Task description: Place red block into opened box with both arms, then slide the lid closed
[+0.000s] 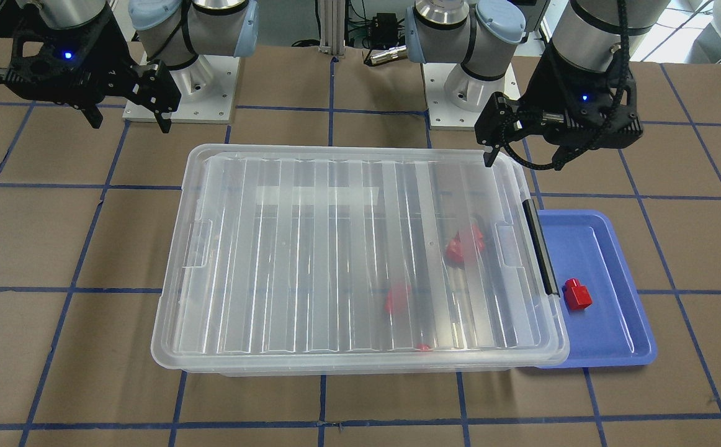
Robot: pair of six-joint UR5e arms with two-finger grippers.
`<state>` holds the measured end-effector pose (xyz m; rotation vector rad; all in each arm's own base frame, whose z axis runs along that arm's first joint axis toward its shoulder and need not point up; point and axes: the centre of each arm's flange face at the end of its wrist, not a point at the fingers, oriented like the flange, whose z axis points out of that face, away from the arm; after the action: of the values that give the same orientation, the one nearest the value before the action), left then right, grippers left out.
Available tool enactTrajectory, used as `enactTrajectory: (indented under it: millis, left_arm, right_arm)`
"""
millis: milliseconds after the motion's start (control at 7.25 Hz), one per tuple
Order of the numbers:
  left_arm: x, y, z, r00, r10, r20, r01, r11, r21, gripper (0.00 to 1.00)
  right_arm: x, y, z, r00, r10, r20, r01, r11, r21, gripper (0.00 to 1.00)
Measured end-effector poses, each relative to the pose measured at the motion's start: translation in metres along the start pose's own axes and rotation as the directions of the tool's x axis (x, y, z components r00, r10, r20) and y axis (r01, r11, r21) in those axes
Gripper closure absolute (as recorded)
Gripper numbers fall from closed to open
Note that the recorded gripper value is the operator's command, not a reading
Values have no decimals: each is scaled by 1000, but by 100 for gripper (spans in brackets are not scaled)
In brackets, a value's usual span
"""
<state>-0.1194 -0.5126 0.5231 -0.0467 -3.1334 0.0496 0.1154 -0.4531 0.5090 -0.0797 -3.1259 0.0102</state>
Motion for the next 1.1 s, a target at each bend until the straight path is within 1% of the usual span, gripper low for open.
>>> enactTrajectory:
  millis: [414, 828, 966, 1103]
  left_arm:
    - [-1, 1, 0, 1000, 0, 0, 0, 1000, 0, 0]
    - [-14, -8, 4, 1000, 6, 2, -6, 1000, -6, 0]
    - [-29, -14, 11, 1000, 30, 2, -30, 999, -15, 0]
    - [-52, -21, 21, 998, 62, -2, -62, 998, -28, 0]
  right_arm:
    - [2, -1, 0, 1000, -10, -8, 10, 1000, 2, 0]
    - [0, -6, -3, 1000, -10, -5, 10, 999, 40, 0]
    - [0, -9, 1, 1000, -3, -1, 3, 999, 37, 0]
    - [1, -14, 9, 1000, 1, -3, -1, 1000, 21, 0]
